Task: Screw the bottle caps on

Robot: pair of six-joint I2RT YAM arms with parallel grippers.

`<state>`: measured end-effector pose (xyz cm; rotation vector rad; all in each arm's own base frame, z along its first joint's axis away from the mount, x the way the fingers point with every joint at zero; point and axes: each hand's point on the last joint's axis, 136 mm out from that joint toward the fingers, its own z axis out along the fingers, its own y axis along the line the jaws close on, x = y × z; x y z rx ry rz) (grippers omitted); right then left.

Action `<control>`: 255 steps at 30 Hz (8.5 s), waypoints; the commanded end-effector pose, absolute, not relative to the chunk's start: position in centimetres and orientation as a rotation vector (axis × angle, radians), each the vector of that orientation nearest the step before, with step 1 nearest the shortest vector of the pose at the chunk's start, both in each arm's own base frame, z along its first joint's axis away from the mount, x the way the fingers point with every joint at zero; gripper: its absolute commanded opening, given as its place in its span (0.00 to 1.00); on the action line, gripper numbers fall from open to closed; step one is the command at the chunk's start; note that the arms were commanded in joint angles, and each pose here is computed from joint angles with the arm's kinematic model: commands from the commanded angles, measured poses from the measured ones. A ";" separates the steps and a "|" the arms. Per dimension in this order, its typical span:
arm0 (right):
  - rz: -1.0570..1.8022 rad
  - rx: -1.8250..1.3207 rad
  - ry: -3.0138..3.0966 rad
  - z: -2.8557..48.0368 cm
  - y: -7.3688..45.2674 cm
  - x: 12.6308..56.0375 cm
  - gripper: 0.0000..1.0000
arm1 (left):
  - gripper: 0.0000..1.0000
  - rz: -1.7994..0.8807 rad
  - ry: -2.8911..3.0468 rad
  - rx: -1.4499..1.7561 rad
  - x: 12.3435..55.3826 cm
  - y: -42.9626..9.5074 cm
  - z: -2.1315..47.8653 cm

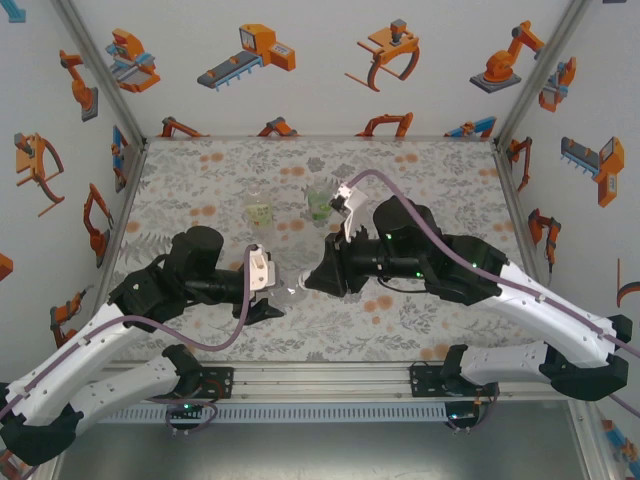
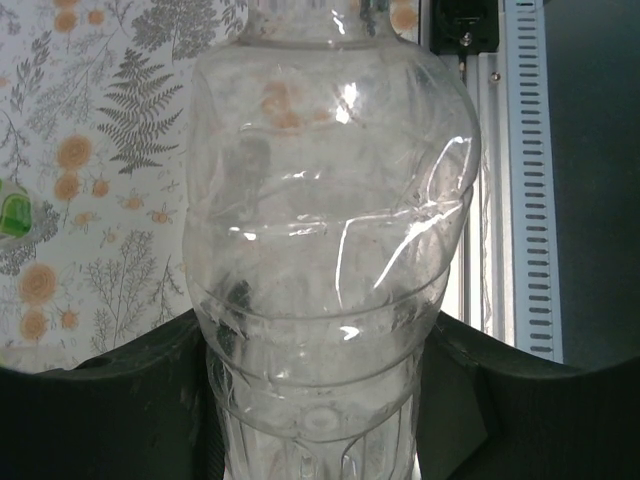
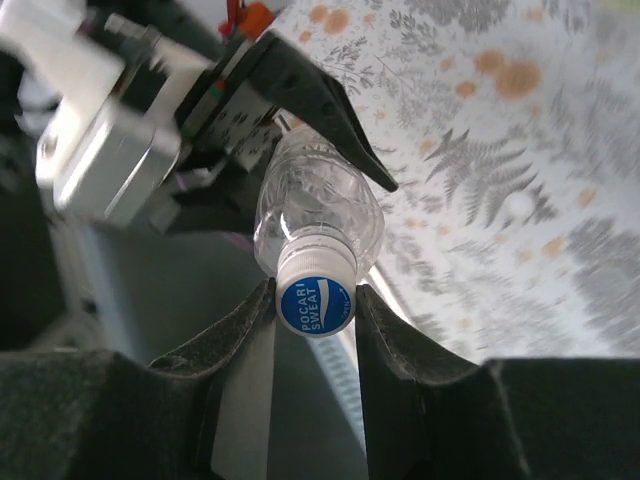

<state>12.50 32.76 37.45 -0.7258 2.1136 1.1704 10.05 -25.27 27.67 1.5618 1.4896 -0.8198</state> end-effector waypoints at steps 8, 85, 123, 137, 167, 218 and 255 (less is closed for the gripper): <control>1.299 0.259 2.537 31.5 32.1 14.3 0.01 | 0.00 -0.821 1.384 1.517 11.2 -26.9 29.9; 1.094 -1.147 1.765 39.3 34.5 10.7 0.08 | 0.00 -0.862 1.398 1.520 10.0 -26.2 30.0; 0.990 -0.787 1.782 45.1 30.0 14.1 0.65 | 0.00 -0.923 1.351 1.557 9.1 -26.6 30.3; 0.900 -1.684 1.102 44.1 31.9 5.8 0.57 | 0.00 -0.966 1.360 1.573 8.3 -26.3 30.4; 0.870 -1.760 1.236 40.0 33.5 6.8 0.27 | 0.00 -0.963 1.336 1.579 8.1 -26.2 30.8; 0.964 -1.600 1.139 42.4 30.1 5.8 0.57 | 0.00 -1.001 1.372 1.593 8.9 -27.5 29.9; 0.900 -1.809 1.124 38.8 32.7 6.6 0.32 | 0.00 -1.042 1.403 1.626 7.6 -26.8 29.3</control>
